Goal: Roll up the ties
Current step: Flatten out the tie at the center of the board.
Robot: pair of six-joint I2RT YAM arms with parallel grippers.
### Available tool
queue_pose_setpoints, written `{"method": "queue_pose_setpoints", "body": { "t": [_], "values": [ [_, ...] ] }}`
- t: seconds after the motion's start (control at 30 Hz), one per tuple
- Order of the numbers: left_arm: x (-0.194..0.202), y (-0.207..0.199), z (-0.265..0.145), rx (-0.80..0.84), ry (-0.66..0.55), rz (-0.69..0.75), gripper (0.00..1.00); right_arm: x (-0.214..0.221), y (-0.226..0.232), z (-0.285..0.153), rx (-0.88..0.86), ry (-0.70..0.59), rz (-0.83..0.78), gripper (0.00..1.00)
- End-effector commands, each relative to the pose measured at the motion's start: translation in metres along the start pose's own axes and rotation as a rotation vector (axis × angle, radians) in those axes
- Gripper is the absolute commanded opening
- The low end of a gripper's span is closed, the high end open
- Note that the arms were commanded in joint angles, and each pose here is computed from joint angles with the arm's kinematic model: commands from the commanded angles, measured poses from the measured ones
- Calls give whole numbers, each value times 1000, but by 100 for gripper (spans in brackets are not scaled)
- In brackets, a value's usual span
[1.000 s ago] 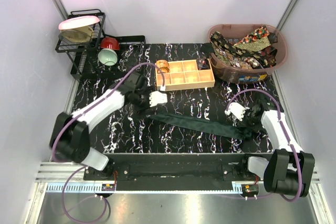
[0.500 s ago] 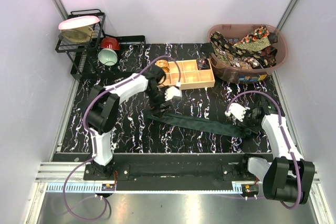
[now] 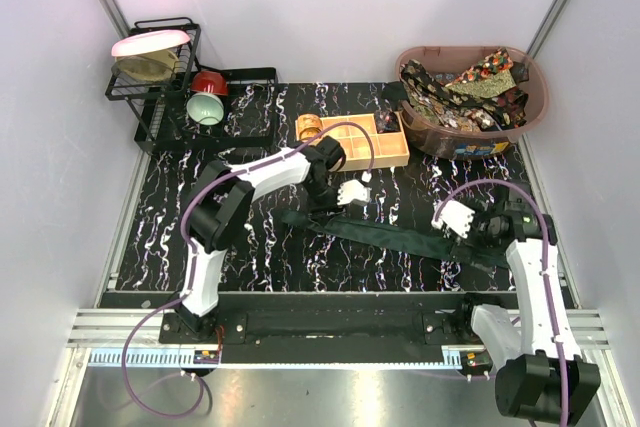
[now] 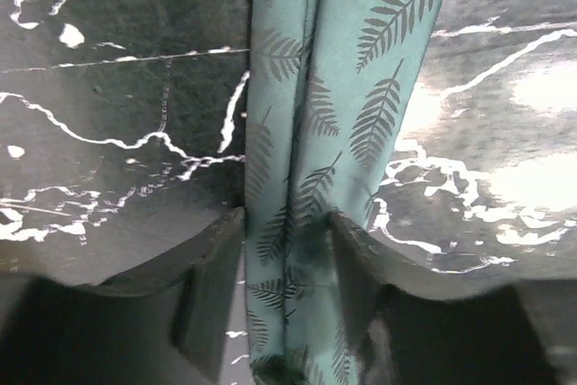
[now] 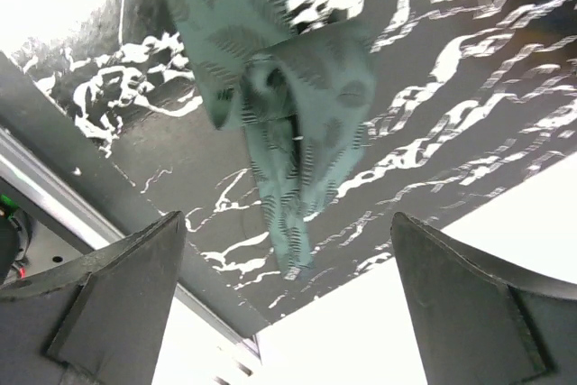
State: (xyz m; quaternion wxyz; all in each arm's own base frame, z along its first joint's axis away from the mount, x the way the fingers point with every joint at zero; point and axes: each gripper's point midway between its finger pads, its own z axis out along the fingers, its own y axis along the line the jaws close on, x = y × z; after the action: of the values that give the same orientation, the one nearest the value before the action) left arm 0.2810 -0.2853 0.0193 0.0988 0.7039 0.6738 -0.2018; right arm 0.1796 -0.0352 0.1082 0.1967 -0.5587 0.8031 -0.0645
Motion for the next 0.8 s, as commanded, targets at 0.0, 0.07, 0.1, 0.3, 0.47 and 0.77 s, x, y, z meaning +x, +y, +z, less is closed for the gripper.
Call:
{"method": "queue_pose_setpoints", "body": {
  "t": [0.0, 0.07, 0.1, 0.3, 0.47, 0.77],
  "values": [
    [40, -6, 18, -24, 162, 2, 25, -25, -10, -25, 17, -97, 48, 100],
    [36, 2, 8, -85, 136, 0, 9, -34, -17, -30, 27, -137, 94, 100],
    [41, 3, 3, -102, 134, -8, 0, -39, -23, -27, 19, -152, 123, 100],
    [-11, 36, -87, -475, -71, 172, 0, -86, -51, -15, -172, -306, 343, 100],
    [-36, 29, -153, -775, -189, 443, 0, -143, -64, -15, -372, -475, 381, 96],
    [-54, -15, -211, -1009, -271, 853, 0, -201, -41, 47, -552, -508, 218, 100]
  ]
}}
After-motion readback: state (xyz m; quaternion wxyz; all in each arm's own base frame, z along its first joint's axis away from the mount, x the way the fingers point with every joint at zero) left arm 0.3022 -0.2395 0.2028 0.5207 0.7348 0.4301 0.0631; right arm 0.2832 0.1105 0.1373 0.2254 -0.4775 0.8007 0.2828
